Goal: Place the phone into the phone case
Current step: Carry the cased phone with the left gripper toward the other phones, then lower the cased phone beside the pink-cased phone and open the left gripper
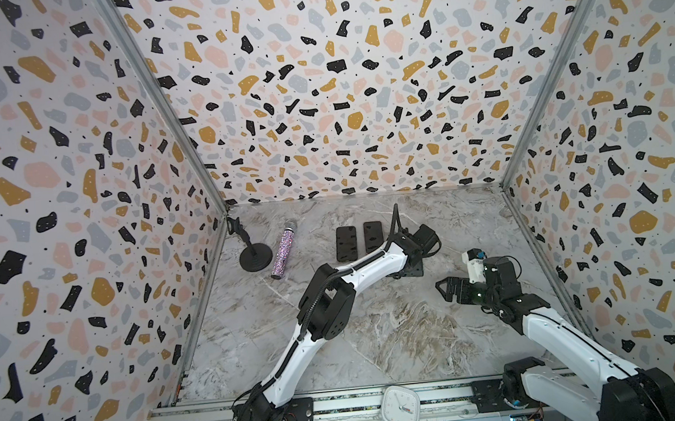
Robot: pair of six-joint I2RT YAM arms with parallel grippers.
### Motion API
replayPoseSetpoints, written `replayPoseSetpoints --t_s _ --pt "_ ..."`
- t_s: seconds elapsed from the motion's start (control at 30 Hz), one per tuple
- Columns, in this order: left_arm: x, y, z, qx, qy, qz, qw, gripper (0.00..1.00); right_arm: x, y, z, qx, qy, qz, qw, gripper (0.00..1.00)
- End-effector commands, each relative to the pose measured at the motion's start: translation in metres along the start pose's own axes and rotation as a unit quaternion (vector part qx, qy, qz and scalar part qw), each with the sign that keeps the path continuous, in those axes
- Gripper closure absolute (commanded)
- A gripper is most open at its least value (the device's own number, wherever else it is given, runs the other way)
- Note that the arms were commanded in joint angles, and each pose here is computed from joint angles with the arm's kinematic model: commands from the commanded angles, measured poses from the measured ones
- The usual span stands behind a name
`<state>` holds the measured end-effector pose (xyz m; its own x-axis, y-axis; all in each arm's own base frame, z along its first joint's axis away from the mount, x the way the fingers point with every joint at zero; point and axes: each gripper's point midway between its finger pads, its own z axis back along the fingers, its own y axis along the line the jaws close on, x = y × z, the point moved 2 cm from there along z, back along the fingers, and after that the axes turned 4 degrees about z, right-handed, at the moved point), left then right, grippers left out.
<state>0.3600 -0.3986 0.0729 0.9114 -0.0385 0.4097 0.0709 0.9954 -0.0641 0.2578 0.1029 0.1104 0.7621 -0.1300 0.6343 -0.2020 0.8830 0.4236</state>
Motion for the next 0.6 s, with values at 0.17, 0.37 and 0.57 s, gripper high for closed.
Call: replayPoseSetpoints --t_s 0.17,0.37,0.57 --pt "0.036 -0.012 -0.003 -0.032 -0.035 0.008 0.999 0.42 -0.002 -0.003 0.001 -0.005 0.001 -0.007 1.000 0.01" --pt "0.051 -0.016 -0.015 -0.049 -0.053 0.020 0.997 0.44 -0.004 -0.004 0.002 -0.006 0.001 -0.010 1.000 0.01" --pt "0.067 -0.026 -0.021 -0.088 -0.073 0.023 0.993 0.48 -0.008 -0.005 0.000 -0.001 0.002 -0.012 1.000 0.01"
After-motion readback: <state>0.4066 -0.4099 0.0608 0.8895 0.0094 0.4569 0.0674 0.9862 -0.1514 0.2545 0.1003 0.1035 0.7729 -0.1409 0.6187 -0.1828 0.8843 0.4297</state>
